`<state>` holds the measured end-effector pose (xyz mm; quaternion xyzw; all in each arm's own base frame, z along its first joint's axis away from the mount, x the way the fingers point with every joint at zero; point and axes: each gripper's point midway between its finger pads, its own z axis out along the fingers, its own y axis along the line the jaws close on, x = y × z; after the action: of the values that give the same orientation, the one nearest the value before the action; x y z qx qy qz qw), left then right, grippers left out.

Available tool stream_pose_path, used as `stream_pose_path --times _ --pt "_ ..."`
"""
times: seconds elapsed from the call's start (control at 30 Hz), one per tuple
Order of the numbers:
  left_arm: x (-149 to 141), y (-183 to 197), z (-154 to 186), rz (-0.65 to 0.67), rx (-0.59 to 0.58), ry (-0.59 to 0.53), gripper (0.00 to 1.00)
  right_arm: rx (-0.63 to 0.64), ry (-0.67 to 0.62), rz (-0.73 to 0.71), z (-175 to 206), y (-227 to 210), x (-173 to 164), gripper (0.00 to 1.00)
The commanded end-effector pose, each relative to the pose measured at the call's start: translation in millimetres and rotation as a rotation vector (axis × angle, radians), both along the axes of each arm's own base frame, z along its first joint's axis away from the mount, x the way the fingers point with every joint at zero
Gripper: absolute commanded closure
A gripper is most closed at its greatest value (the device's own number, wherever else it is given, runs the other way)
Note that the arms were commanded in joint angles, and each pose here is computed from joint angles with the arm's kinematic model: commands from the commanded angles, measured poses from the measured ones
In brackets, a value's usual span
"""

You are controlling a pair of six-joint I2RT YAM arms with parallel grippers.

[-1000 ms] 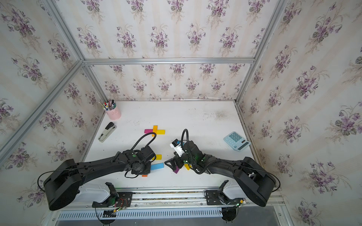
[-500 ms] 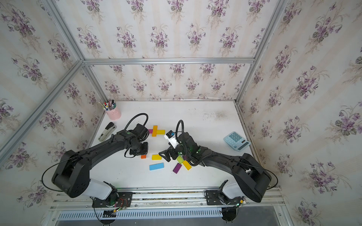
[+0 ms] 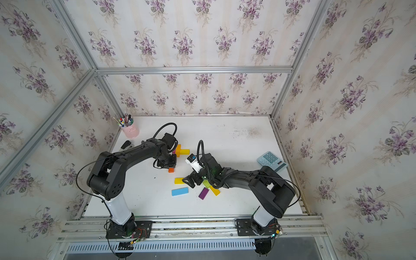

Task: Assemble the letter t with building blocks
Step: Assemble the building block at the center of the board.

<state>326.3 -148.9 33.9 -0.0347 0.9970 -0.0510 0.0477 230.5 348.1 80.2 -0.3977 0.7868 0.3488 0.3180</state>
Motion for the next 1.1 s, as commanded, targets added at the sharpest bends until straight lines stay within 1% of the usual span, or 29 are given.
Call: stream_pose_path --times 0.0,0.2,0.5,1.07 --pt "13.3 1.8 1.5 -0.014 0.032 -0.032 0.75 0.039 -0.058 -0.013 10.1 0.8 7.6 0.00" --pt "26.1 1.2 -3.5 -0.034 0.074 -0.023 0.75 0.063 -0.027 -0.030 9.1 -1.1 14.1 0.00" --pt "26.0 -7.1 -12.0 -0.049 0.068 -0.009 0.74 0.072 -0.011 -0.046 7.1 -5.2 17.8 0.00" --pt "31.3 -6.1 -20.1 -0.043 0.119 -0.004 0.71 0.069 -0.003 -0.054 5.7 -8.7 19.1 0.00"
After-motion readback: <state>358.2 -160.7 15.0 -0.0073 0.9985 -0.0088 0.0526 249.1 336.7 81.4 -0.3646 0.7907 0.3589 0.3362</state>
